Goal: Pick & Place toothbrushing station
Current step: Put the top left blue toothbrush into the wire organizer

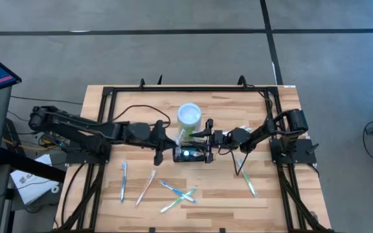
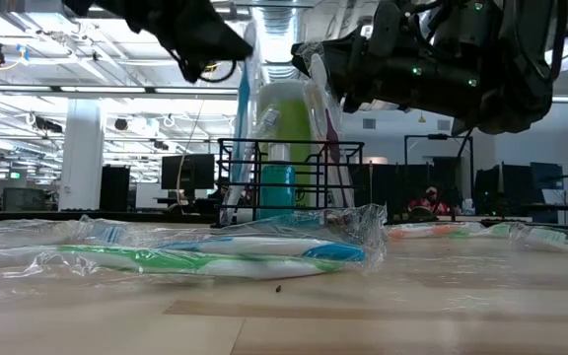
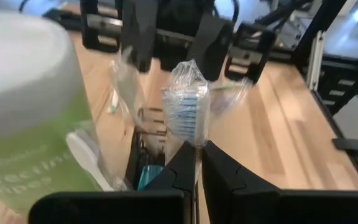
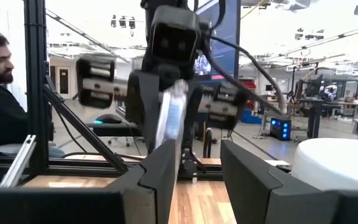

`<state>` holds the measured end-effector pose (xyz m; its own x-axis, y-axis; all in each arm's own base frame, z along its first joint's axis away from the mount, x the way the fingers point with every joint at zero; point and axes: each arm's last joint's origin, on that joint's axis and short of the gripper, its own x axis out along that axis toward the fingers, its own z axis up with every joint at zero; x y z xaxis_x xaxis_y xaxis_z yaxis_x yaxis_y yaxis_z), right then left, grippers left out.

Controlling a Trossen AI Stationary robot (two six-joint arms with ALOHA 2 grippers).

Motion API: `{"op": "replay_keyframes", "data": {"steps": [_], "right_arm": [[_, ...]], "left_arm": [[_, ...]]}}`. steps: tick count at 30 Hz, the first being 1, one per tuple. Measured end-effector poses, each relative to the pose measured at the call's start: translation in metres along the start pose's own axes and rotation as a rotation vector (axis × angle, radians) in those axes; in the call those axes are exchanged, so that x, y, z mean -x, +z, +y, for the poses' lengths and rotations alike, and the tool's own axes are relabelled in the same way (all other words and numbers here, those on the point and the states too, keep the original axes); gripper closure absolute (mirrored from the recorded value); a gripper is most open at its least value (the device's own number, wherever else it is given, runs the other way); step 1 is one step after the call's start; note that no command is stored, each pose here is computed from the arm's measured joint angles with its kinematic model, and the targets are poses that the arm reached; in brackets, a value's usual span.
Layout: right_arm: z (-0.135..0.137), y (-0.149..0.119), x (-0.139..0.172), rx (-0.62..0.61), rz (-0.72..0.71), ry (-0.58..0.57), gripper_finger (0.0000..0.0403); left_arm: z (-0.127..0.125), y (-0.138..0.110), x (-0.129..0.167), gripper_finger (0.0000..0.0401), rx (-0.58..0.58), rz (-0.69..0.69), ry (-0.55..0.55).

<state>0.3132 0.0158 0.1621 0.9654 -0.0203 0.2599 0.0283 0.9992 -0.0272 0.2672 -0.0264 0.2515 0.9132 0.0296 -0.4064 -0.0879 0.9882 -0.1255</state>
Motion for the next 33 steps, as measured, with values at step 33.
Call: {"op": "replay_keyframes", "data": {"steps": [33], "right_arm": [[-0.014,0.069,0.008,0.074,0.103,-0.028,0.0284]], "left_arm": [[-0.005,-0.022,-0.032,0.0329,0.030,0.076,0.016]]}}
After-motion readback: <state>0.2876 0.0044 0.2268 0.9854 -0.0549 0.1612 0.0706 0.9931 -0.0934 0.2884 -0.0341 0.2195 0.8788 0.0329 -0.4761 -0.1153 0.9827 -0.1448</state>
